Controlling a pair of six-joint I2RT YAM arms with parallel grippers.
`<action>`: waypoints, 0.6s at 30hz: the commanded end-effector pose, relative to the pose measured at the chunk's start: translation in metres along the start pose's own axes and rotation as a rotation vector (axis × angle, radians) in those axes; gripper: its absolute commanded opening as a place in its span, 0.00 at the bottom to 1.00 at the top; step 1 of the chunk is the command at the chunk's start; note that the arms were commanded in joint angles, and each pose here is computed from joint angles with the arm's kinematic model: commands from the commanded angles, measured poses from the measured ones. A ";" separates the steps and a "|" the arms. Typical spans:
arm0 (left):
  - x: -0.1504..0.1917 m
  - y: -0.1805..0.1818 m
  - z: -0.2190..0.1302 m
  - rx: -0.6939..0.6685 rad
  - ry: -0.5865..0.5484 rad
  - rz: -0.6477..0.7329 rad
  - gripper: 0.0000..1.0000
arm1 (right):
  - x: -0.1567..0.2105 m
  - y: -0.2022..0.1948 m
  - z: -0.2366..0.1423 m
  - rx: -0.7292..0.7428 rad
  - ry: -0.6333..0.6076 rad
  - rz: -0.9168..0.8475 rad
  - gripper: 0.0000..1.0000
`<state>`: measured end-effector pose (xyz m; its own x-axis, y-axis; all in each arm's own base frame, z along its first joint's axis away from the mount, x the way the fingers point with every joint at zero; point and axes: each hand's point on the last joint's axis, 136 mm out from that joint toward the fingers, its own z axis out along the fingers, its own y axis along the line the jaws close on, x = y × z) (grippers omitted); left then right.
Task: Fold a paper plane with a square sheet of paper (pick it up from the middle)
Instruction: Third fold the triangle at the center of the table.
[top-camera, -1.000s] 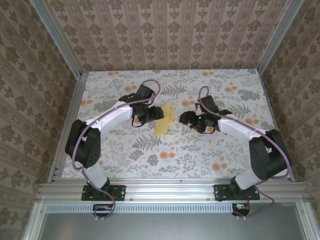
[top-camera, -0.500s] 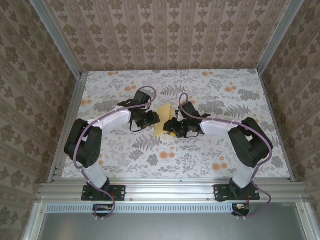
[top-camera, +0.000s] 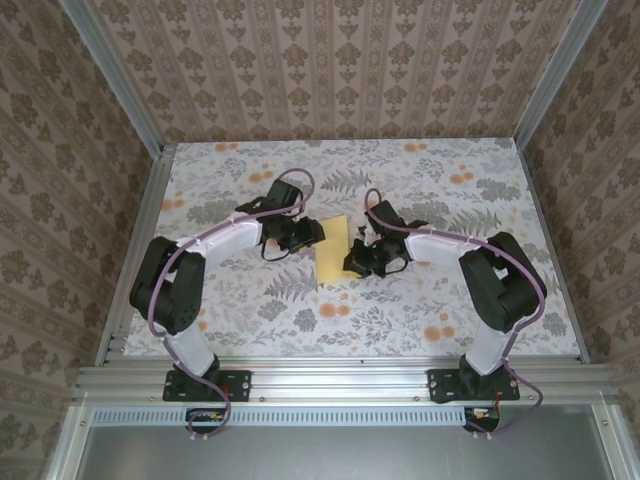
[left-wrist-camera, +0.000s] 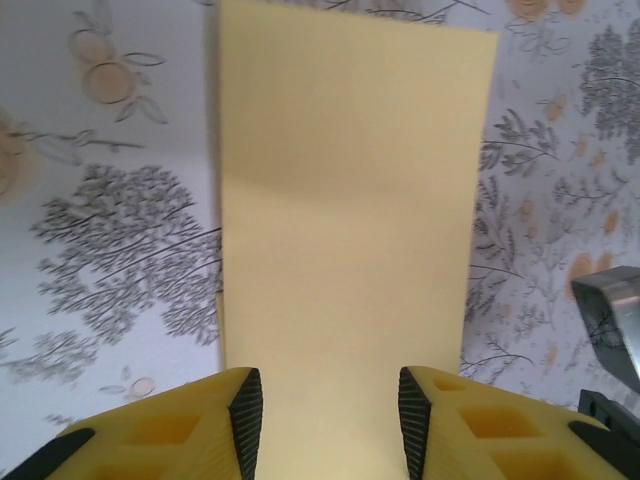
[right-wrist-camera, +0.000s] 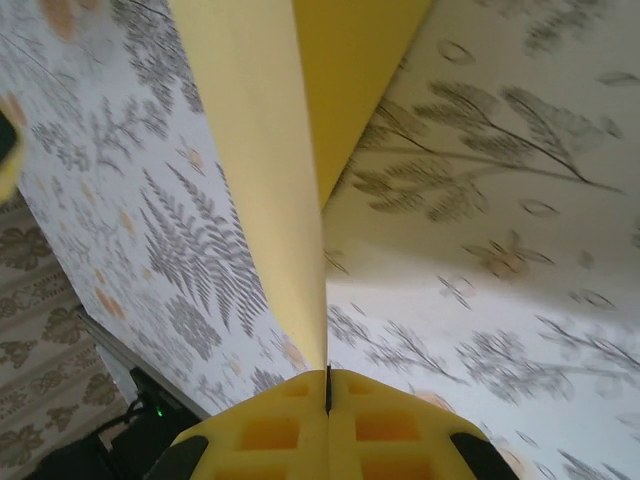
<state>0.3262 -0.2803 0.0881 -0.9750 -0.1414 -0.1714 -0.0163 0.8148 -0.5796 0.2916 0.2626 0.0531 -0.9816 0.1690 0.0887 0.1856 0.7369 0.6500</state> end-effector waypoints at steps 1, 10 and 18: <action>0.004 -0.012 0.015 0.060 0.041 0.020 0.40 | 0.030 -0.013 -0.011 0.025 0.164 -0.034 0.00; 0.015 -0.011 0.045 0.045 0.105 0.039 0.25 | 0.026 -0.018 -0.007 0.052 0.184 -0.053 0.06; 0.021 0.017 0.051 -0.079 0.117 0.034 0.19 | 0.011 -0.013 -0.015 0.028 0.066 -0.032 0.26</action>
<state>0.3152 -0.3030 0.0385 -0.9940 -0.0666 -0.0863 -0.0081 0.8348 -0.5505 0.2707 0.2468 0.0464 -0.9844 0.0611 0.1648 0.1513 0.7717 0.6177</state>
